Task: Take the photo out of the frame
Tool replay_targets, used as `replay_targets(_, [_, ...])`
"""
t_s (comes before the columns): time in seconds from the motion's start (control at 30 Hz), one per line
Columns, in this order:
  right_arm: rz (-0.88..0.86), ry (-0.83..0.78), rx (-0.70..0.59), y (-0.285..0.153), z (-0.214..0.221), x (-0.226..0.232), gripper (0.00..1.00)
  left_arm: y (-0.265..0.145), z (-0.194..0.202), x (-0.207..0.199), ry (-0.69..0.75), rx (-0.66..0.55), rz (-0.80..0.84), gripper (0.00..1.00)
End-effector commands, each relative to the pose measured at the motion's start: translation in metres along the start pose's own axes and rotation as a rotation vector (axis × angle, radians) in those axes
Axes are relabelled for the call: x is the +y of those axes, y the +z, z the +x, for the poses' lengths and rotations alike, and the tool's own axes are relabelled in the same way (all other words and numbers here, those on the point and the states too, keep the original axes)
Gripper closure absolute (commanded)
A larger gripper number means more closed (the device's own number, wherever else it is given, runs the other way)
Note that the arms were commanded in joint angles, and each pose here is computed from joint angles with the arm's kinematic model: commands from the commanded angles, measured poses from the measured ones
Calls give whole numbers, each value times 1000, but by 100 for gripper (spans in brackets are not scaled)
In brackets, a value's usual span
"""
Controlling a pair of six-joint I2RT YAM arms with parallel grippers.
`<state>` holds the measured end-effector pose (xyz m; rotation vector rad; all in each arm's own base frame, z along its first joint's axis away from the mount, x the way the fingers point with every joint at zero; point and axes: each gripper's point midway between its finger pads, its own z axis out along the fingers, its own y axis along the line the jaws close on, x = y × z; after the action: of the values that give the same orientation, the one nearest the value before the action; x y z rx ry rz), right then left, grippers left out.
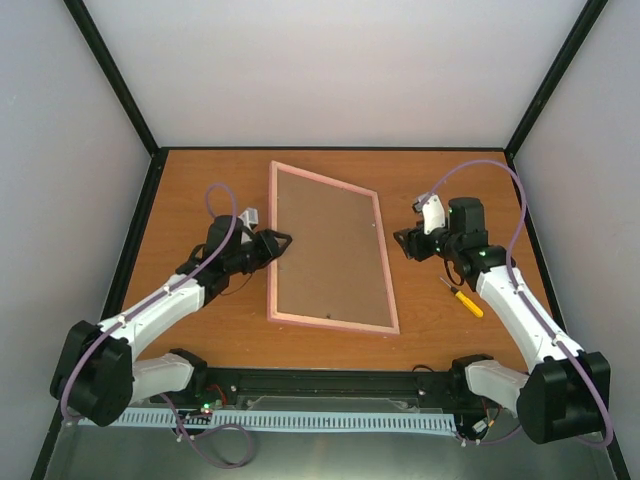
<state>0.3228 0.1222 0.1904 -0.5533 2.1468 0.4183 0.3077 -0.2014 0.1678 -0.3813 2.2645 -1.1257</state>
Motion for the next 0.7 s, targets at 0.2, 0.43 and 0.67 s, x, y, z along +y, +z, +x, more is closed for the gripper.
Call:
replay_targets(0.2, [-15, -5, 18, 9, 8, -2, 32, 7, 0, 4, 59, 30, 260, 48])
replay_targets(0.43, [-24, -5, 37, 14, 13, -3, 31, 30, 5, 37, 35, 55, 172, 42])
replay_targets(0.67, [-22, -19, 51, 17, 16, -4, 30, 48, 5, 69, 16, 62, 44, 32])
